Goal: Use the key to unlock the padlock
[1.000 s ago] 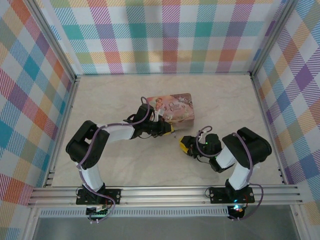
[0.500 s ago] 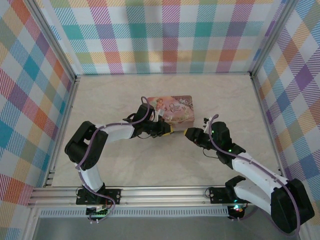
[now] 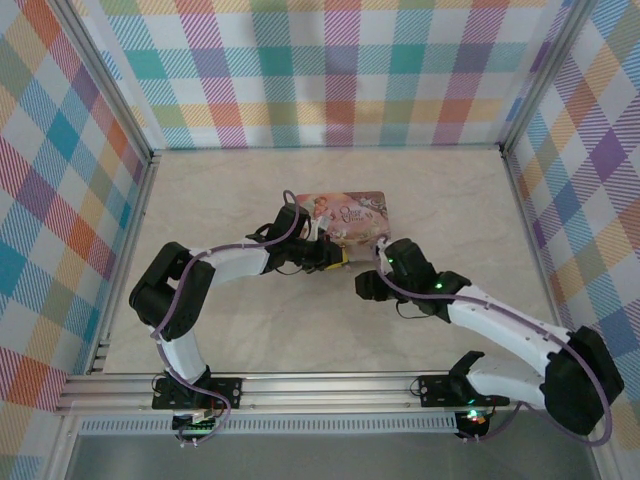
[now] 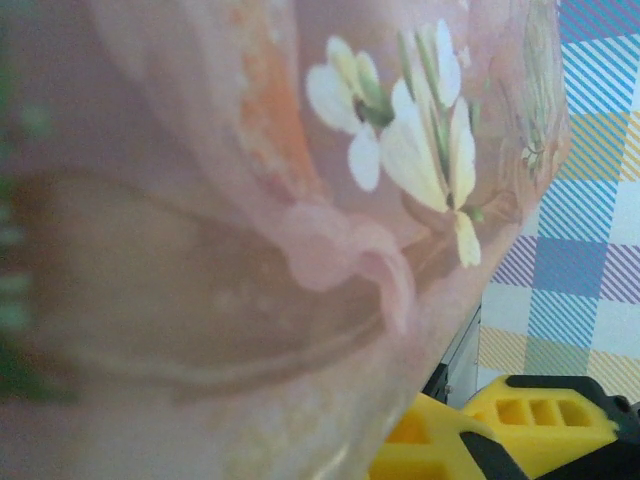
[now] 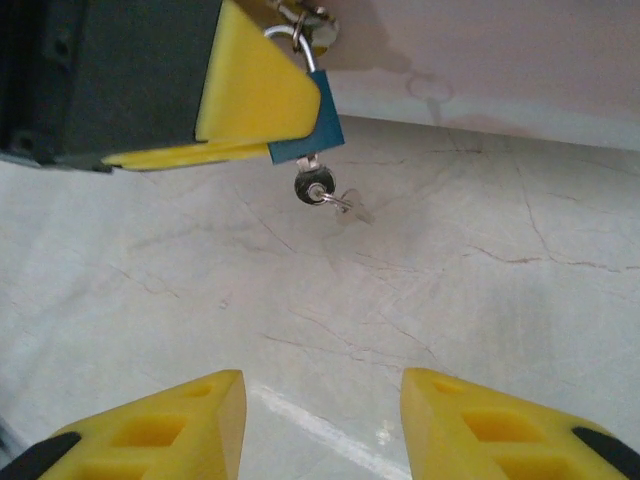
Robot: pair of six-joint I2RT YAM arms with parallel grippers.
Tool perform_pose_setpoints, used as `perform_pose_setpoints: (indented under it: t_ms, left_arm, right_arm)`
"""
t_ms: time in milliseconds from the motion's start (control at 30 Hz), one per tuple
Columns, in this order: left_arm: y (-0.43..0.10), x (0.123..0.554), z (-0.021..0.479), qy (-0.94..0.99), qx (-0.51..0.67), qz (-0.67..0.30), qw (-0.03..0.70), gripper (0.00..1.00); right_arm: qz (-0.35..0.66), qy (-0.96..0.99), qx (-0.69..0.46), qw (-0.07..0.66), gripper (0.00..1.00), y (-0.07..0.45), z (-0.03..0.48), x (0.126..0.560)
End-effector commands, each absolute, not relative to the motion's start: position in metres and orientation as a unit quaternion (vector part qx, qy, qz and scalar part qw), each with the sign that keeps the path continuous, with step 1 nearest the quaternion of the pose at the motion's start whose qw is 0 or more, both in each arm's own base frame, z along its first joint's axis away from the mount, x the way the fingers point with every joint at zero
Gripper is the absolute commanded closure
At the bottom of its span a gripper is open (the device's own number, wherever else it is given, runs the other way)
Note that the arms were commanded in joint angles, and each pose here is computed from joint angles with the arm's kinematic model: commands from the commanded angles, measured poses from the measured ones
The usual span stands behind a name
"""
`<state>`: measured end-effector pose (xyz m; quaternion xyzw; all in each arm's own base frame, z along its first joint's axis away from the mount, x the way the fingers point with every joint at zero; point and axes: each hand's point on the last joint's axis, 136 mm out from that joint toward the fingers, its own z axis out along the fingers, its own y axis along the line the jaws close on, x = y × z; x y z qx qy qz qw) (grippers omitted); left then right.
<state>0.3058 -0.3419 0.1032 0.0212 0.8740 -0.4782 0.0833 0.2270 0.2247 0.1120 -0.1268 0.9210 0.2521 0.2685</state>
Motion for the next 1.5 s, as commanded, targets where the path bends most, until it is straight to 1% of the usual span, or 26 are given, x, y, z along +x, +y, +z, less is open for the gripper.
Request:
perform_pose_setpoints:
  t_ms: [0,233,567,1100,1300,1400,1467]
  left_arm:
    - [-0.353,0.3,0.141,0.852,0.054,-0.514,0.088,1.0]
    - [-0.354,0.299,0.142,0.851,0.055,-0.516,0.084,1.0]
    - [-0.356,0.3,0.143,0.849,0.056,-0.519,0.083,1.0]
    - [-0.356,0.301,0.145,0.847,0.057,-0.522,0.082,1.0]
    - [-0.355,0.301,0.145,0.846,0.057,-0.523,0.082,1.0]
    - [-0.355,0.299,0.143,0.847,0.057,-0.522,0.079,1.0]
    - [-0.355,0.299,0.143,0.847,0.058,-0.523,0.078,1.0]
  right_arm:
    - [0.203,0.918,-0.17,0.295,0.53,0.227,0.113,0.237]
    - [0.172,0.913,-0.204,0.309,0.5,0.241,0.112,0.25]
    - [0.131,0.908,-0.233,0.323,0.51,0.254,0.107,0.27]
    - [0.105,0.908,-0.254,0.318,0.56,0.271,0.097,0.283]
    - [0.095,0.908,-0.256,0.317,0.67,0.271,0.094,0.286]
    - [0.093,0.907,-0.256,0.32,0.67,0.271,0.096,0.288]
    - [0.086,0.907,-0.254,0.323,0.63,0.27,0.097,0.289]
